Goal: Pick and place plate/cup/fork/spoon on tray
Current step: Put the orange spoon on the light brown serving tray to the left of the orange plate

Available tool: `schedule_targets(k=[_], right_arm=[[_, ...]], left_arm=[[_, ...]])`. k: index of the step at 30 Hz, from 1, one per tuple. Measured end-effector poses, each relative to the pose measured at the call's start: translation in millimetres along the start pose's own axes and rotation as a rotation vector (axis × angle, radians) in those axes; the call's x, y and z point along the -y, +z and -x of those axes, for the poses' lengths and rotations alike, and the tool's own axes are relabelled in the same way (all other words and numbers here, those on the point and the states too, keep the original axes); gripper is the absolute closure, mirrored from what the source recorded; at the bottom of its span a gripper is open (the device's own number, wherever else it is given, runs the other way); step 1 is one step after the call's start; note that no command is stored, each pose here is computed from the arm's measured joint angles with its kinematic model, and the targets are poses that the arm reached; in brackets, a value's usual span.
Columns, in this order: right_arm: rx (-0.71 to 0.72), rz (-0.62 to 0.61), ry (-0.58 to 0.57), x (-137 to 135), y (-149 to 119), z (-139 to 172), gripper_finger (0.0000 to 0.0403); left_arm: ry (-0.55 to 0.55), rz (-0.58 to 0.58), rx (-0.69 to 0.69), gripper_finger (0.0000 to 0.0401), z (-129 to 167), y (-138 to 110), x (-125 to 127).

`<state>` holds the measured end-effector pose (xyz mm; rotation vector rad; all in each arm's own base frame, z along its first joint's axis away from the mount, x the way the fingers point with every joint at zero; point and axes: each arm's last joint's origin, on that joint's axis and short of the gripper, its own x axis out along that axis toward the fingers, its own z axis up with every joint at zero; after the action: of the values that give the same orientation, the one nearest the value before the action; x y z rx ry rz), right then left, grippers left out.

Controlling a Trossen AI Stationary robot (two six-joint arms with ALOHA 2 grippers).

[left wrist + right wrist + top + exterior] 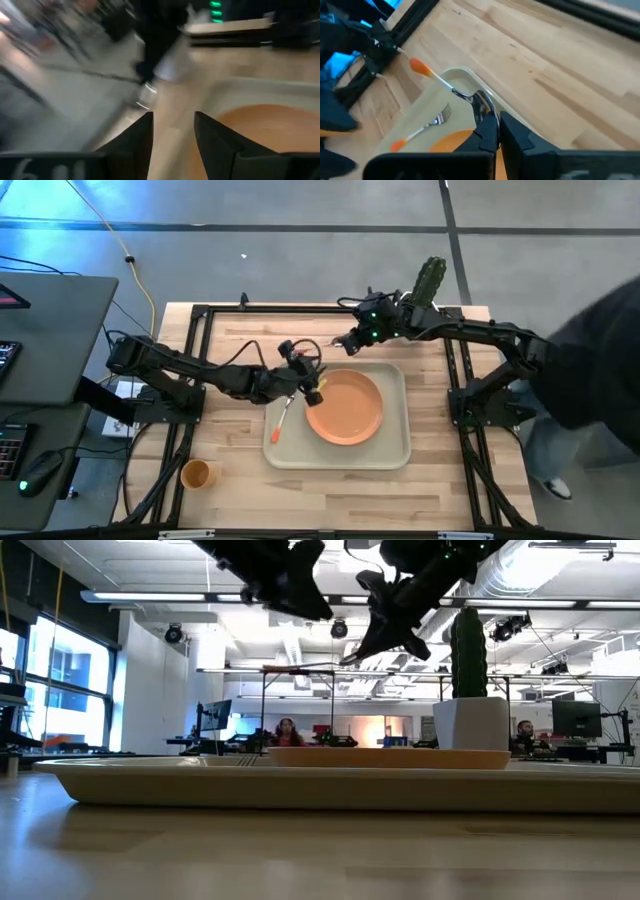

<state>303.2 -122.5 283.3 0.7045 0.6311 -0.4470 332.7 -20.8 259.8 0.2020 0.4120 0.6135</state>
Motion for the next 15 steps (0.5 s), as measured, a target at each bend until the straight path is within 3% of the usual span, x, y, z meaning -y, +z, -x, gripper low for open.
schedule_targets(k=[5,10,15], right_arm=[[-0.017,0.103,-0.013,0.2,-2.2,7.7,0.0403],[-0.061,0.242,0.022,-3.3,-7.2,21.1,0.0403],[-0.131,0.355,0.141,-11.6,-15.4,32.9,0.0403]], left_arm=[[-0.190,0.227,-0.065,0.0247,-6.4,3.6,-9.5],[-0.338,0.434,-0.074,0.0243,-2.0,16.4,-38.6],[-0.577,0.507,-0.061,0.0247,-2.7,25.7,-66.3]])
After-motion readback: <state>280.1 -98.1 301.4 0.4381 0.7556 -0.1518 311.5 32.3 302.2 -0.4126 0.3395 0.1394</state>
